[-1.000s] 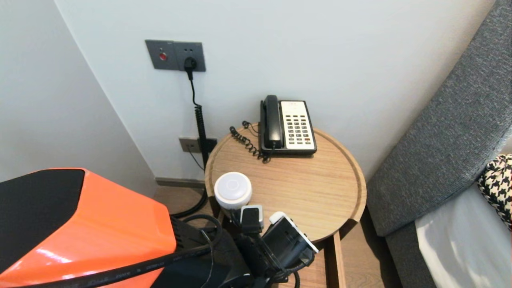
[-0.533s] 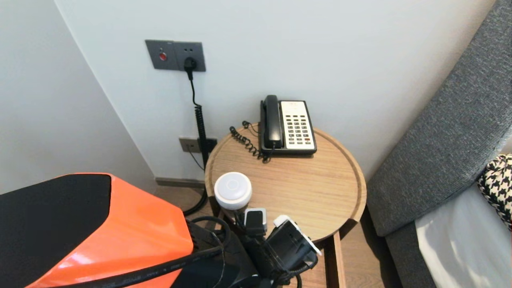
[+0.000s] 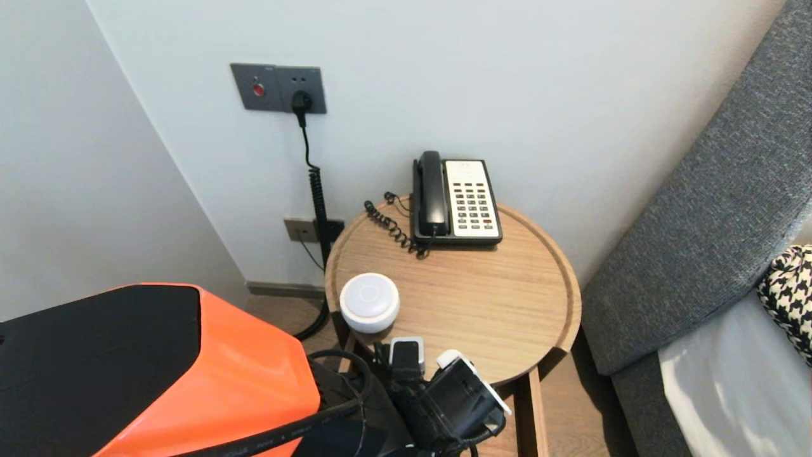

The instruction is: Take the remote control out of the drawer one by one and place them on the table

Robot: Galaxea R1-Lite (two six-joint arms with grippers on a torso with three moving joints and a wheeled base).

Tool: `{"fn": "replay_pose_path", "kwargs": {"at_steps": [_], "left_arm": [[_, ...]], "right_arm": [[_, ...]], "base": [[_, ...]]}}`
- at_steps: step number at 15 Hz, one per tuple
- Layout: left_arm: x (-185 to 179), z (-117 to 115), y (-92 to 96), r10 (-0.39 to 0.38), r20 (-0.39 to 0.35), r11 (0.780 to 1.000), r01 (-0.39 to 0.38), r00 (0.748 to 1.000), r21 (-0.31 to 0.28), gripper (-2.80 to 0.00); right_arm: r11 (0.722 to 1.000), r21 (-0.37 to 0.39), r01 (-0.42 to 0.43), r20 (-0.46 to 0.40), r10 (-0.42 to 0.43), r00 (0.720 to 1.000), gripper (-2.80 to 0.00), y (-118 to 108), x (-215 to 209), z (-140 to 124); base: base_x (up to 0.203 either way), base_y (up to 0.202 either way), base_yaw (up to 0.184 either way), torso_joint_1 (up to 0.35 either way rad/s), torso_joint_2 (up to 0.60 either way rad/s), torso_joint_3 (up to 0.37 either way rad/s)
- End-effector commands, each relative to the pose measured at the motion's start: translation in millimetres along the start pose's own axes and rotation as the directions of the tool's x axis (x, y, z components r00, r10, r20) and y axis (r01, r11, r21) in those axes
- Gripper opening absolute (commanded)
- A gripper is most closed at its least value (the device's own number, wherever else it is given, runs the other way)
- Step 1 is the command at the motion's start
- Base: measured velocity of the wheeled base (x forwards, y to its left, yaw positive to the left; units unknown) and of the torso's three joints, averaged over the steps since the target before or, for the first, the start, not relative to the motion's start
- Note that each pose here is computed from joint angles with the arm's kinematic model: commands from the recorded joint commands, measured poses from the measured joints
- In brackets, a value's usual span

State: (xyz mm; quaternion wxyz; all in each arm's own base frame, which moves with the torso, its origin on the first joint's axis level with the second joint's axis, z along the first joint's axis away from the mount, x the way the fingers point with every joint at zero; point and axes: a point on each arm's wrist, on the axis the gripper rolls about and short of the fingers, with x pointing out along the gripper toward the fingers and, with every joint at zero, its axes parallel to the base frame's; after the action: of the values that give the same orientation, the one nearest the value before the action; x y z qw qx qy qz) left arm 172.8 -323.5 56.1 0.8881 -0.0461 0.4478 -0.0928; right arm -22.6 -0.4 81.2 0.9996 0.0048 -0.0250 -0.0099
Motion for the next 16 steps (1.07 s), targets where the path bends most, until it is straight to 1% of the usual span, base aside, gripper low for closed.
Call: {"fn": "replay_pose_path", "kwargs": {"at_steps": [1,5,6,16], "left_arm": [[1.0,-0.7,-0.1,0.003,-0.001,1.0,-0.003,1.0,-0.005,0.0],[1.2,-0.7,0.1,0.002,-0.005,1.0,-0.002,1.0,-0.005,0.0],[1.2,-0.7,0.1,0.002,-0.005,1.0,-0.002,1.0,-0.003,-2.8],[0.6,-3.1,2.1,0.016,-0.001,1.0,-0.016,1.0,0.018,-2.8]], "right_arm": [[1.0,-0.001,0.001,-0.027,-0.001,1.0,-2.8,0.0,1.7,-7.3],[1.0,-0.001,0.001,-0.027,-0.001,1.0,-2.8,0.0,1.7,-7.3],[1.0,0.0,0.0,-0.027,0.0,1.0,-2.8,0.0,1.7,-7.3],[1.0,0.0,0.0,-0.027,0.0,1.0,-2.8,0.0,1.7,-7.3]], "base": [[0.0,0.0,0.0,0.0,0.0,0.0],[0.0,0.0,0.0,0.0,0.0,0.0],[0.0,0.0,0.0,0.0,0.0,0.0],[0.0,0.0,0.0,0.0,0.0,0.0]]}}
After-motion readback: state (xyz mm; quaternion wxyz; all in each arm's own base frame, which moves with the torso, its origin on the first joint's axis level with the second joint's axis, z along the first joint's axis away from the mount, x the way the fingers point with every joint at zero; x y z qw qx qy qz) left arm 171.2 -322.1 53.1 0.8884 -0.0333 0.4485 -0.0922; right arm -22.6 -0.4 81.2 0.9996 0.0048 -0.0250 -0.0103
